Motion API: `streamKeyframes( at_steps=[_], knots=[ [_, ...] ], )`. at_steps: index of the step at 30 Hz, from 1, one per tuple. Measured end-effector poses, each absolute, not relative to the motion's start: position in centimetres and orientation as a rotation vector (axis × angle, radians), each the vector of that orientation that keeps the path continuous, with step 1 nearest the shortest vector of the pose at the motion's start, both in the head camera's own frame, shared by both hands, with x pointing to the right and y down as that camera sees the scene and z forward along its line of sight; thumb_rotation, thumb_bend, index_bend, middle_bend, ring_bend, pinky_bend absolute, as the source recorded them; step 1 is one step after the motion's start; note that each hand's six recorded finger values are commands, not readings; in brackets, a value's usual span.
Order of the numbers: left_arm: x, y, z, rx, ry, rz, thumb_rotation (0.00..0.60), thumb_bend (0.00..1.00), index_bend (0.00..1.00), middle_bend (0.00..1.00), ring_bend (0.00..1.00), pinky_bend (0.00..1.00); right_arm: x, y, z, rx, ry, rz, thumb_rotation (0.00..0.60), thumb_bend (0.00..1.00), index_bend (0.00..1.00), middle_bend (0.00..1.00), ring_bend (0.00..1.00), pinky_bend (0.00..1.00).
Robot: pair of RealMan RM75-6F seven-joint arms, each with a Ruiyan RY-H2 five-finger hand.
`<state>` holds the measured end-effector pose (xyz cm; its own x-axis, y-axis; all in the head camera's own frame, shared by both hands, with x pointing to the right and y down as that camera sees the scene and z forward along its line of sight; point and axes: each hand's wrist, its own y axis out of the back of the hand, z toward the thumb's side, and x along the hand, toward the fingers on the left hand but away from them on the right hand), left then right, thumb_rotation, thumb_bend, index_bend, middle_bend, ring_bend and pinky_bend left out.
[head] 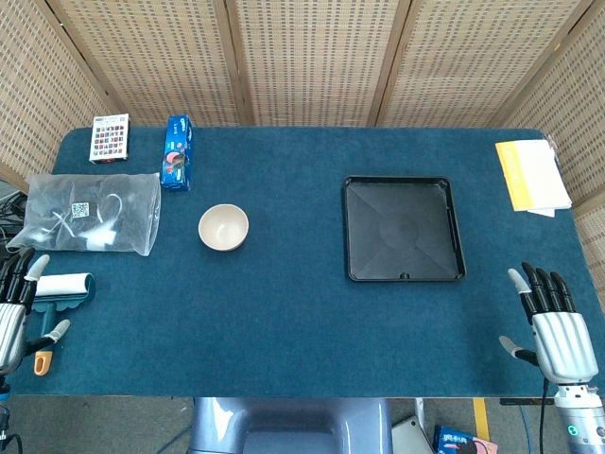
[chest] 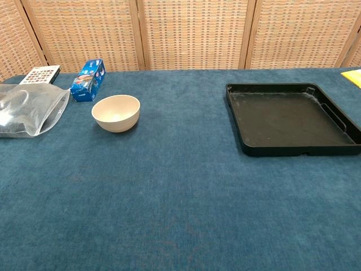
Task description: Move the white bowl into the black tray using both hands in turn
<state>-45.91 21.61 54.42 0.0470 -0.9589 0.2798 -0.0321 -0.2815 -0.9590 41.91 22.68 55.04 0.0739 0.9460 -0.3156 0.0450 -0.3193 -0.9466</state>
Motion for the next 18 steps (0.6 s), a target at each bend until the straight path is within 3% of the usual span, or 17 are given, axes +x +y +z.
streamKeyframes(
  at_steps=[18],
  knots=[
    [-45.75,21.43,54.9,-1.469,1.045,-1.374,0.6,0.17,0.0,0.0,0.0,0.0,42.05,22.68,54.97,-1.521,-1.048,1.371,0.6,0.15,0.02,0.0,0.0,0.0]
  ],
)
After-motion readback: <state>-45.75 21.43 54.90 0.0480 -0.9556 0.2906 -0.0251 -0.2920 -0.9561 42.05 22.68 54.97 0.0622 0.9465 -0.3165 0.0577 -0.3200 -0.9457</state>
